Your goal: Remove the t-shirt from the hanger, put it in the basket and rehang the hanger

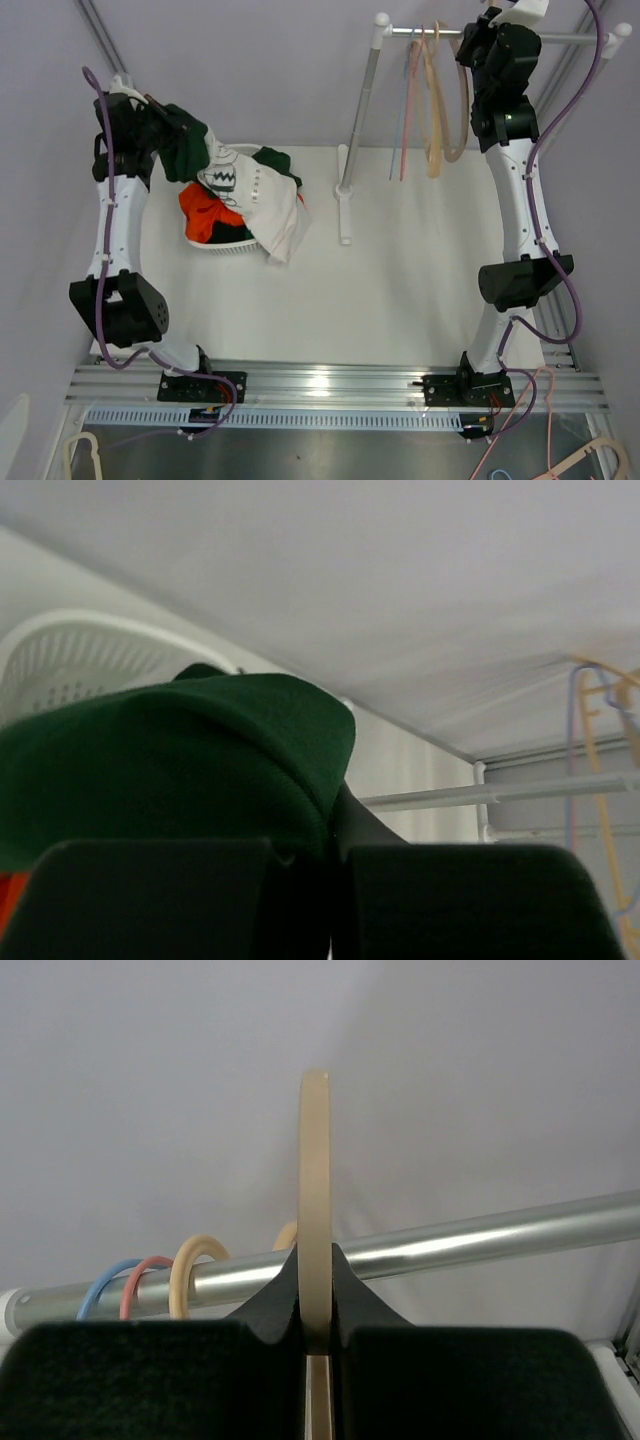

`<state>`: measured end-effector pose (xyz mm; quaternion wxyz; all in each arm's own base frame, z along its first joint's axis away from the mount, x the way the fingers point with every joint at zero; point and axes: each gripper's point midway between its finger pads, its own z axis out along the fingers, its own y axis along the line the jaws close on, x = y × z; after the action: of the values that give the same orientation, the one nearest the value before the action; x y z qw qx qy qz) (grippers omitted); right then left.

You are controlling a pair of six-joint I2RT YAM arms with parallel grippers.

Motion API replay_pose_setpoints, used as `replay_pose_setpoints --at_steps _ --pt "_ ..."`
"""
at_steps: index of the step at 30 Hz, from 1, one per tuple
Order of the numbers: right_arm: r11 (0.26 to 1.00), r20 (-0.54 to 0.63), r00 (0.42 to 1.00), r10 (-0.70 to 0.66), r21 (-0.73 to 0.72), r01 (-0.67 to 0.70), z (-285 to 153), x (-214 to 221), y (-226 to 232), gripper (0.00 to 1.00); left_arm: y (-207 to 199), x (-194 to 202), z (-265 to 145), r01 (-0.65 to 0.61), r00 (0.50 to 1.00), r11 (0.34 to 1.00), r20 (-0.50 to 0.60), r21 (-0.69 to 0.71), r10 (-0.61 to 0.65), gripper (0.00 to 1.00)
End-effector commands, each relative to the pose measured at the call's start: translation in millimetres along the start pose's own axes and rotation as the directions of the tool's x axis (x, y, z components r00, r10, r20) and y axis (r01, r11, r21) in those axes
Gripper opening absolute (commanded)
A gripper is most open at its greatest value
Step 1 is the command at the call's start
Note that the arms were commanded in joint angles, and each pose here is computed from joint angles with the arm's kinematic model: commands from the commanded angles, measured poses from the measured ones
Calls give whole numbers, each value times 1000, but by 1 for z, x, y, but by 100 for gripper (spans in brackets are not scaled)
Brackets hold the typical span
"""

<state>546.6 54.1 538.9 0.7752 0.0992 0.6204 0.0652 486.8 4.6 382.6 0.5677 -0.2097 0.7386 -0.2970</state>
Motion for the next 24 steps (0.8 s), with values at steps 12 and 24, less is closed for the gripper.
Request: replay_pose_setpoints --at_steps 12,24 --pt "992 -9 999 42 -119 -43 10 10 22 0 115 127 59 5 900 918 -399 -397 -178 1" --pt "990 -82 995 50 -124 -60 10 33 24 0 126 192 70 -7 802 921 -552 -390 -228 1"
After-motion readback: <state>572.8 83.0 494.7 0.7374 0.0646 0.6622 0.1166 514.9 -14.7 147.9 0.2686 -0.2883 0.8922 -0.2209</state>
